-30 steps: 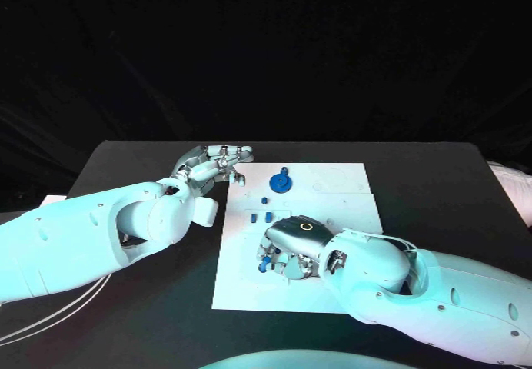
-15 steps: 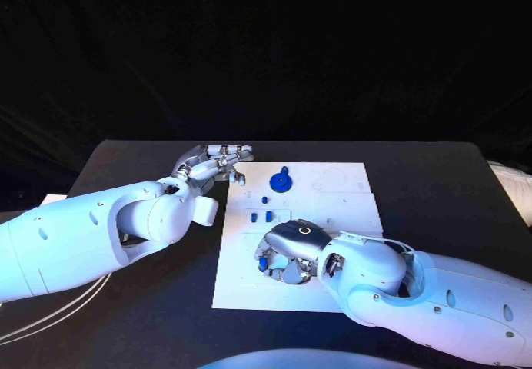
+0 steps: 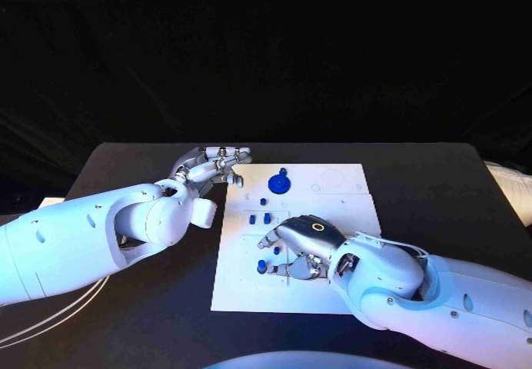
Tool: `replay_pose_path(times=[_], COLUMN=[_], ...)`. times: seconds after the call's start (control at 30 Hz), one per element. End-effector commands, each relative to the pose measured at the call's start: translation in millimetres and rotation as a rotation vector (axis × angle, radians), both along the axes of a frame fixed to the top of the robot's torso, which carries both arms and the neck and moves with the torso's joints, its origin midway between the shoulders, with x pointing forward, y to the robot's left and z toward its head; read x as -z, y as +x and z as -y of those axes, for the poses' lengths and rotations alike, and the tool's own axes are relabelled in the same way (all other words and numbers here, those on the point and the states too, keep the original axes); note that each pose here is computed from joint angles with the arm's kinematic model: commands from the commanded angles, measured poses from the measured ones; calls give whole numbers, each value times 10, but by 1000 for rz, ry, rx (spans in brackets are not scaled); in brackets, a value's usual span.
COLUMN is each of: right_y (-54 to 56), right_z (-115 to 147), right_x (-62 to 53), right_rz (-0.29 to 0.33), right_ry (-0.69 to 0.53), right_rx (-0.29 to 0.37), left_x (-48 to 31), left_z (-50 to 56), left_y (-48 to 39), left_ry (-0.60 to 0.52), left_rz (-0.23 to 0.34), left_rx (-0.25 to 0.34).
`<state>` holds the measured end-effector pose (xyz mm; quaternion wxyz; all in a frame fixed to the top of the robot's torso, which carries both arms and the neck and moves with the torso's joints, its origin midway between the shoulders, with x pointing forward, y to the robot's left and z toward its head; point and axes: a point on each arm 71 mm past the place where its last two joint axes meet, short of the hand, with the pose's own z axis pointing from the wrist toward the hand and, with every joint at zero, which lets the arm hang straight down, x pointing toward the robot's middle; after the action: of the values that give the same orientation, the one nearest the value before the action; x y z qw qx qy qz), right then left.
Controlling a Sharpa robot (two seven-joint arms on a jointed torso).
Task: Assemble the parts on the task board
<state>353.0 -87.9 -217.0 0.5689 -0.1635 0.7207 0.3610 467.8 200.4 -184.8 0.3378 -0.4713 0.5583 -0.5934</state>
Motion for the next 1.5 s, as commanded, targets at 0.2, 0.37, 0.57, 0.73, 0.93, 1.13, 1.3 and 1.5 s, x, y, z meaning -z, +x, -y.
replay_pose_path(times=[0.2,0.37,0.57,0.73,0.93,1.13,1.3,1.5], right_y=[94,109,76,9,-39,-67,-75,-75], right_z=[523,911,1269,1396,1469,1479,1481,1495], right_x=[-241,-284,-254,-202,-145,-104,-89,-73], right_rz=[-48,-89,-144,-173,-182,-167,-151,-143], right_ry=[122,62,-8,-67,-156,-217,-243,-280], right_rx=[177,316,457,524,577,588,593,598], left_x=[1,6,9,11,17,24,27,30], left_z=[11,-15,-23,-17,-17,-26,-28,-32], left_y=[-8,-13,-17,-18,-17,-19,-20,-21], left_ry=[-12,-10,-8,-9,-9,-8,-8,-8], left_rz=[-1,-3,-4,-5,-7,-8,-9,-10], left_rx=[17,13,12,15,16,15,15,15])
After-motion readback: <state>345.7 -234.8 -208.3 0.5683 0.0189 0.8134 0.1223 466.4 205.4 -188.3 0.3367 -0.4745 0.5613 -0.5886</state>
